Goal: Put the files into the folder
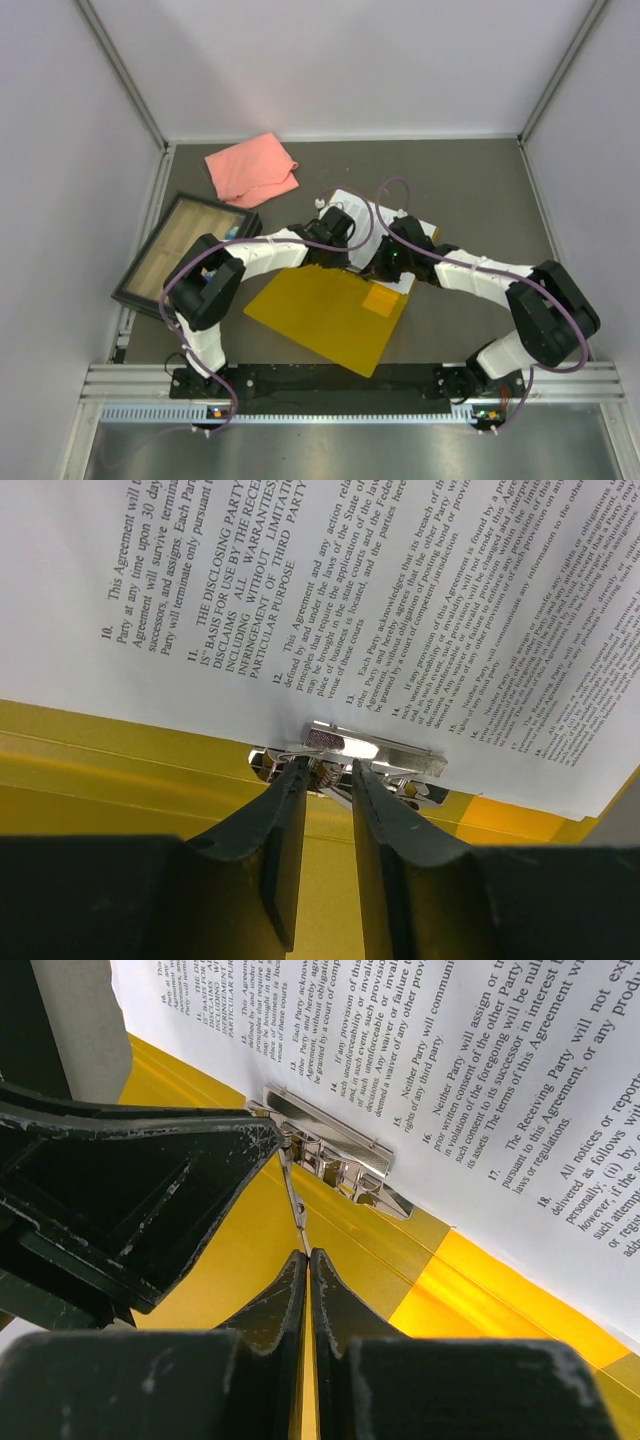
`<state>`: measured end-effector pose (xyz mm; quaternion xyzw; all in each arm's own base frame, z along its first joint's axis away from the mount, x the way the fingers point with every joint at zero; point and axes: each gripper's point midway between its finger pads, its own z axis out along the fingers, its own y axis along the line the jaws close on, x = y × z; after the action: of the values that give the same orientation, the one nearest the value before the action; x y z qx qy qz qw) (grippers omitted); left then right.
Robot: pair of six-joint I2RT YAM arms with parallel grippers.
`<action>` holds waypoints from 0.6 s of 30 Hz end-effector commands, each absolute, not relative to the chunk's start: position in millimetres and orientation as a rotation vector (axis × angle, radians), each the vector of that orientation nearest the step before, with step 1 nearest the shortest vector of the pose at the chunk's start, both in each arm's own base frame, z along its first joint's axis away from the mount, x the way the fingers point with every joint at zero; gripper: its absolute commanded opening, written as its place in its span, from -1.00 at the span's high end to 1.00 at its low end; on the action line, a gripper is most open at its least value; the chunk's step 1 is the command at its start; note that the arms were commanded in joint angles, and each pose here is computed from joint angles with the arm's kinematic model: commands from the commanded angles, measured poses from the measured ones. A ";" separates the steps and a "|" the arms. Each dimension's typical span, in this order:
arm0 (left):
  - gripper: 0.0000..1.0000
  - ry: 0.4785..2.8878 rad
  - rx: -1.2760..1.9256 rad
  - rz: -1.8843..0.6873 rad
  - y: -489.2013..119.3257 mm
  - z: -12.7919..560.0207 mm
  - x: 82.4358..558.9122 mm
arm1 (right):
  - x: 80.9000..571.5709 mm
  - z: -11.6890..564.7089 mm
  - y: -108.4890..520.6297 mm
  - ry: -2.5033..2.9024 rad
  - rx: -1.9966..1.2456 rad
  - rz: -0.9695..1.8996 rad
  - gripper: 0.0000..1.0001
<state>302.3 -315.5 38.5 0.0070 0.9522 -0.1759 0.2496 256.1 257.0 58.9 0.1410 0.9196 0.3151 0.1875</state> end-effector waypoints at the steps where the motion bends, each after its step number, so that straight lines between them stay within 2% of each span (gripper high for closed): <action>1: 0.35 2.540 -0.094 -0.436 -310.2 62.5 311.5 | 261.3 43.5 245.4 2.607 0.404 0.771 1.00; 9: 0.28 2.539 -0.247 -0.386 -301.9 57.6 313.9 | 260.7 43.5 246.9 2.608 0.399 0.781 1.00; 18: 0.44 2.572 -0.382 -0.389 -304.0 46.2 310.6 | 261.9 47.9 248.9 2.599 0.389 0.795 1.00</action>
<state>305.9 -297.7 37.5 -0.1060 0.9527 -0.1306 0.2533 256.0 257.3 57.4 0.1405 0.9204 0.3142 0.1856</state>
